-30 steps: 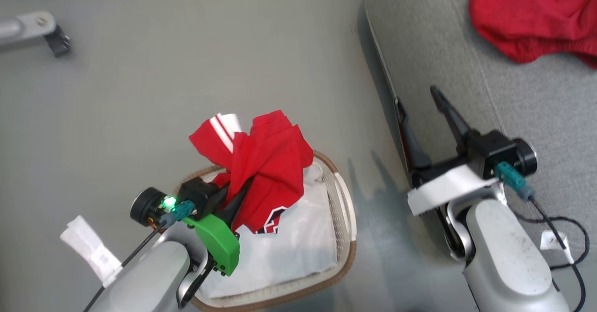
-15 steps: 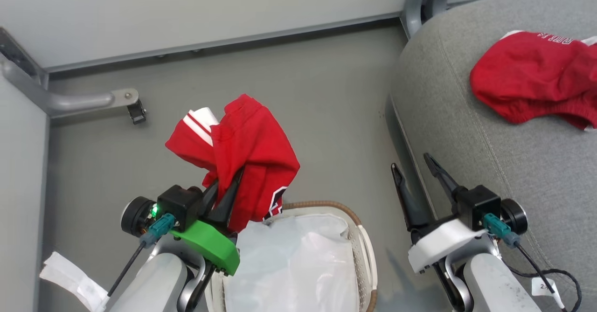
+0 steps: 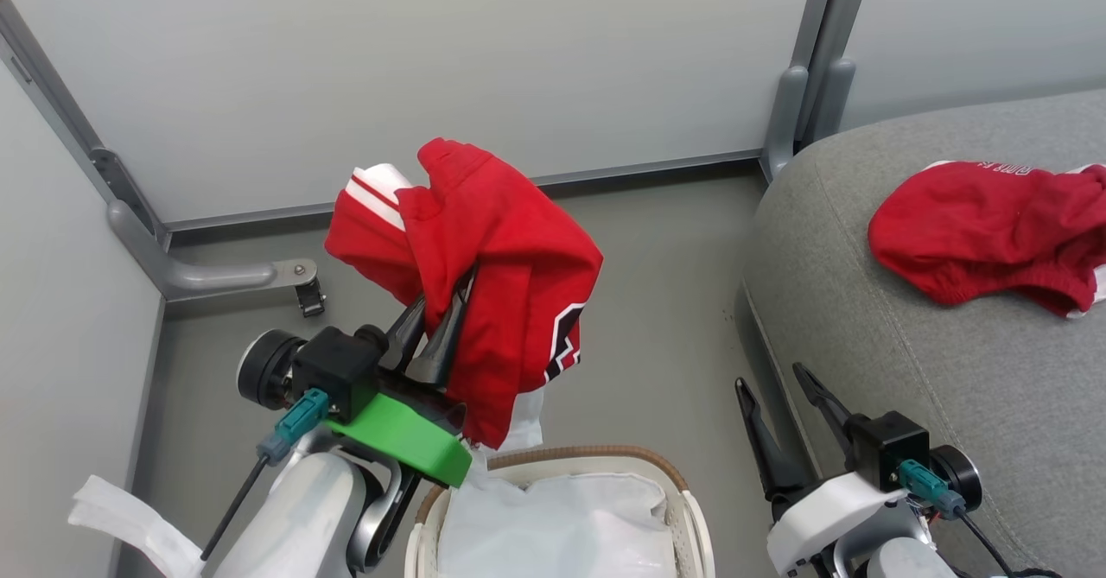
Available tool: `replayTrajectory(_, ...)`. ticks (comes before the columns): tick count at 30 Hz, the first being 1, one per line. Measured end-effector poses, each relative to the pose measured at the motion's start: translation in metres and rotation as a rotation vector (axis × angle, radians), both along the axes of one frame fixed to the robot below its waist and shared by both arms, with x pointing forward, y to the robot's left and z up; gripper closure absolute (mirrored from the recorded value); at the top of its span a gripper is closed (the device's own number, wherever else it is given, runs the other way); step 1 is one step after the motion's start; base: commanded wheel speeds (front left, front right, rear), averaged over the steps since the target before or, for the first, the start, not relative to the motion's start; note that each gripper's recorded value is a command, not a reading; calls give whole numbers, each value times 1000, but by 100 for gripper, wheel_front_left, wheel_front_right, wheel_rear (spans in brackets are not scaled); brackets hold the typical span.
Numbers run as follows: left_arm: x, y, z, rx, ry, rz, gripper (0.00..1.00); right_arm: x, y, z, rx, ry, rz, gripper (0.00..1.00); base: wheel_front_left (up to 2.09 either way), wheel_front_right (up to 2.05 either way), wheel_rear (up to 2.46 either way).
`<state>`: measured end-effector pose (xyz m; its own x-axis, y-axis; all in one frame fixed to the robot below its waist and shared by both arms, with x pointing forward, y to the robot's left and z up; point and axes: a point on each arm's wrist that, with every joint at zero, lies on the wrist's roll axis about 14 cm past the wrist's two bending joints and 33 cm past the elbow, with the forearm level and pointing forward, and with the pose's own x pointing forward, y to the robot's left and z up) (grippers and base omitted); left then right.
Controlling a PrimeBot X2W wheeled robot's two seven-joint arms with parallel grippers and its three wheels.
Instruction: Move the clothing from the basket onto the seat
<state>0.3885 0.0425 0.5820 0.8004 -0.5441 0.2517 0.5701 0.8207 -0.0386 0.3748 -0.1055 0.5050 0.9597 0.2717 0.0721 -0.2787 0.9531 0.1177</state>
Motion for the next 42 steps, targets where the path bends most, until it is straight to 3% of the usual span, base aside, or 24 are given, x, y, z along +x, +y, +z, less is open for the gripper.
replayTrajectory(5, -7, -3, 13, -7, -39, -7, 100, -5, 12, 9, 8, -26, 36, 0, 0, 0, 0)
replayTrajectory(13, -9, -9, 7, -8, -23, -25, 100, -8, 87, 59, 100, -142, 272, 0, 0, 0, 0)
replayTrajectory(18, -14, -15, 3, -11, -8, -46, 100, -6, 119, 67, 135, -131, 381, 0, 0, 0, 0)
replayTrajectory(36, -35, -30, 0, -32, 23, -124, 100, 15, 163, 68, 151, -79, 510, 0, 0, 0, 0)
replayTrajectory(37, -36, -29, 0, -34, 26, -125, 100, 16, 166, 69, 146, -80, 518, 47, 0, 0, 0)
replayTrajectory(38, -36, -28, -1, -38, 31, -122, 100, 17, 169, 70, 141, -83, 528, 64, 0, 0, 0)
replayTrajectory(39, -36, -27, -1, -40, 35, -120, 100, 17, 172, 70, 138, -83, 536, 100, 0, 0, 0)
replayTrajectory(42, -36, -22, -4, -37, 44, -106, 100, 19, 176, 70, 146, -76, 545, 100, 0, 0, 0)
